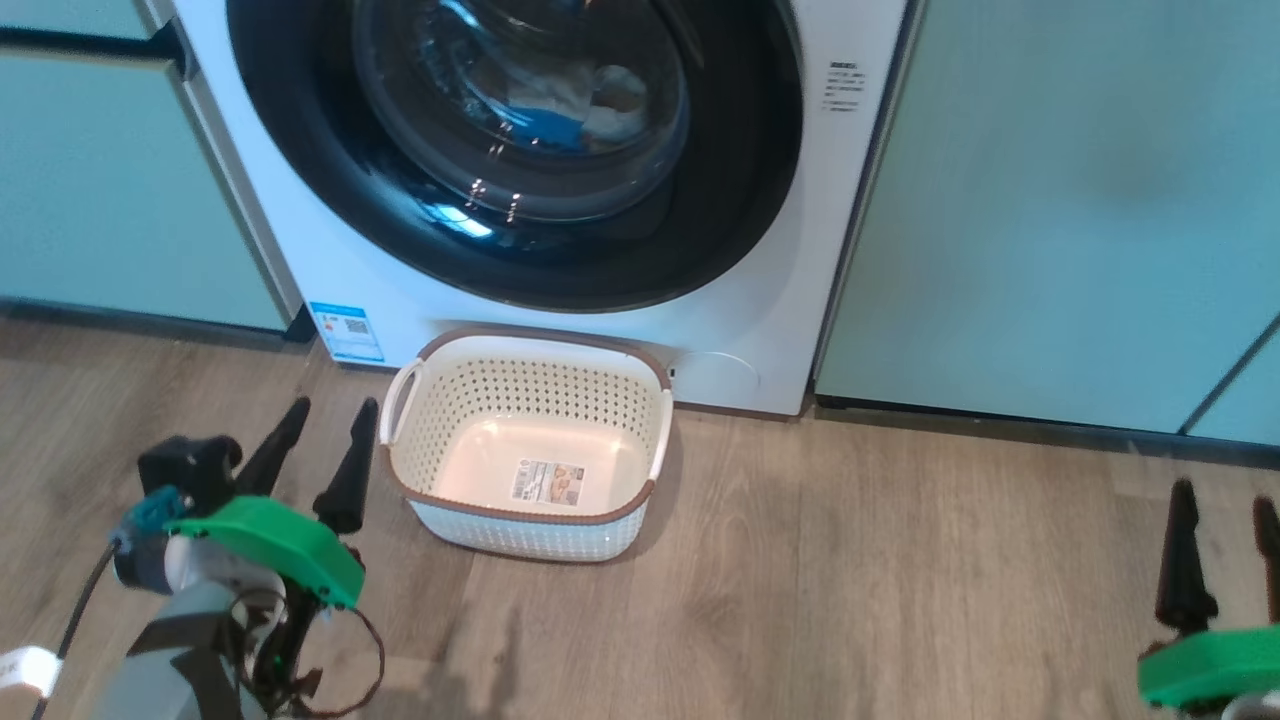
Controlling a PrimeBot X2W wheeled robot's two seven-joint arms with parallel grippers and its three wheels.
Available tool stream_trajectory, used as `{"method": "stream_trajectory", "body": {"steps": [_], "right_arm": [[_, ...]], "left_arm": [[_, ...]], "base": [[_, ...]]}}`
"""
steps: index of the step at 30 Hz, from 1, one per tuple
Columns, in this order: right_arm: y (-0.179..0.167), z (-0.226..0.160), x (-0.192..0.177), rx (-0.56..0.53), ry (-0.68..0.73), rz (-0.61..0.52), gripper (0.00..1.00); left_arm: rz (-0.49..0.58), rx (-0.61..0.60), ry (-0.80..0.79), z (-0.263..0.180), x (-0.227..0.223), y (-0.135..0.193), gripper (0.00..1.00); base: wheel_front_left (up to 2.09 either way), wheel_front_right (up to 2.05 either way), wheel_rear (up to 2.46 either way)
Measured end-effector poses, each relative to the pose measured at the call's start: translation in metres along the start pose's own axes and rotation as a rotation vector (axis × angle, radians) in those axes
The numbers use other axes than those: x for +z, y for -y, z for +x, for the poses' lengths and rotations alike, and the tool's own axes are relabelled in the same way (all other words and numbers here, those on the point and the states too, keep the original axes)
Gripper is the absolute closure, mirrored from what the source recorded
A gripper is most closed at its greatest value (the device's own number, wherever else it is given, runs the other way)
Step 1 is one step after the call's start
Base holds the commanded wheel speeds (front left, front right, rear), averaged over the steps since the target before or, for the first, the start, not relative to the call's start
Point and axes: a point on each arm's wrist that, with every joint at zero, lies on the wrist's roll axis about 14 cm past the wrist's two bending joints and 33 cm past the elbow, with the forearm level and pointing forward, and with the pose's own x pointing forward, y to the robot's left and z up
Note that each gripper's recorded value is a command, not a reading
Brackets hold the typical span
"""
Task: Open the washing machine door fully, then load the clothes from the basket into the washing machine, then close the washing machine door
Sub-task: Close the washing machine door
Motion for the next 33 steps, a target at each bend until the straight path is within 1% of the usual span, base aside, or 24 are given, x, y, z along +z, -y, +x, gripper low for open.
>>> {"method": "stream_trajectory", "body": {"steps": [2,6,16,20,33], "right_arm": [[0.008,-0.012,-0.007,-0.024,-0.021,0.004,0.00],[0.011,-0.020,-0.015,-0.035,-0.046,0.007,0.00],[0.011,-0.020,-0.015,-0.040,-0.044,0.030,0.00],[0.013,-0.025,-0.020,-0.047,-0.060,0.029,0.00],[0.013,-0.024,-0.021,-0.047,-0.063,0.030,0.00]], "left_arm": [[0.002,-0.018,-0.023,0.000,-0.008,0.006,0.00],[0.020,-0.036,-0.040,0.004,-0.014,0.011,0.00],[0.025,-0.029,-0.053,0.004,-0.019,0.009,0.00],[0.021,-0.013,-0.055,0.002,-0.020,0.004,0.00],[0.019,-0.003,-0.056,0.001,-0.020,0.001,0.00]], "base": [[0.00,0.00,0.00],[0.00,0.00,0.00],[0.00,0.00,0.00],[0.00,0.00,0.00],[0.00,0.00,0.00]]}}
